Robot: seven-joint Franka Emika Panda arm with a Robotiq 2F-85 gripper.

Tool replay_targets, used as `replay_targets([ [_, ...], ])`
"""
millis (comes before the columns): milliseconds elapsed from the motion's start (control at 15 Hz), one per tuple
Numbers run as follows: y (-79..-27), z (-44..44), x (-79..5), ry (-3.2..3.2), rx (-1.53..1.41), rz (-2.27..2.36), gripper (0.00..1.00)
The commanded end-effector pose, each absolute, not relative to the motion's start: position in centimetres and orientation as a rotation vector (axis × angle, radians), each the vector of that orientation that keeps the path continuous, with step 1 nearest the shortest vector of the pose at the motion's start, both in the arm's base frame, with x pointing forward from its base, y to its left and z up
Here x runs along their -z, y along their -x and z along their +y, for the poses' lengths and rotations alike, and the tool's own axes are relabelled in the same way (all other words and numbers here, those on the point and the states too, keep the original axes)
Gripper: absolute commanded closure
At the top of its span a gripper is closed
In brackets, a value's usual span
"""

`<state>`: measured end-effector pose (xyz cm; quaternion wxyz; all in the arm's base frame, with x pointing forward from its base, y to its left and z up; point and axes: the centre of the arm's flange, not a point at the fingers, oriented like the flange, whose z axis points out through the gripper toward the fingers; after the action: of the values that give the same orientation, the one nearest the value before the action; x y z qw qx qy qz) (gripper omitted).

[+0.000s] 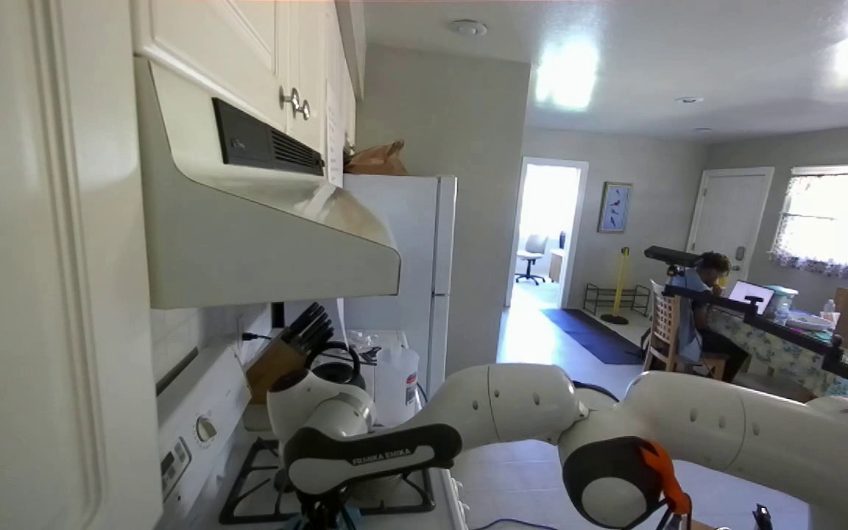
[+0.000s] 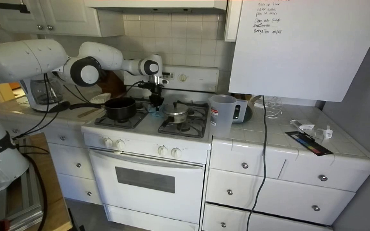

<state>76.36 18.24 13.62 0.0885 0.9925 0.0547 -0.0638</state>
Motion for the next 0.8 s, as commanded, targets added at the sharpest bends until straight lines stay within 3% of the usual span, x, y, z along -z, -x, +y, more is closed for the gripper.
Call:
replay_targets([
  [0, -73.9, 17.3, -15.2, -2.835, 0.213, 0.361, 0.49],
  [467, -72.4, 19.3, -17.9, -2.798, 0.095, 0.595, 0.01],
  [733, -69.3, 20.4, -19.1, -2.881, 0.080, 0.487, 0.00],
])
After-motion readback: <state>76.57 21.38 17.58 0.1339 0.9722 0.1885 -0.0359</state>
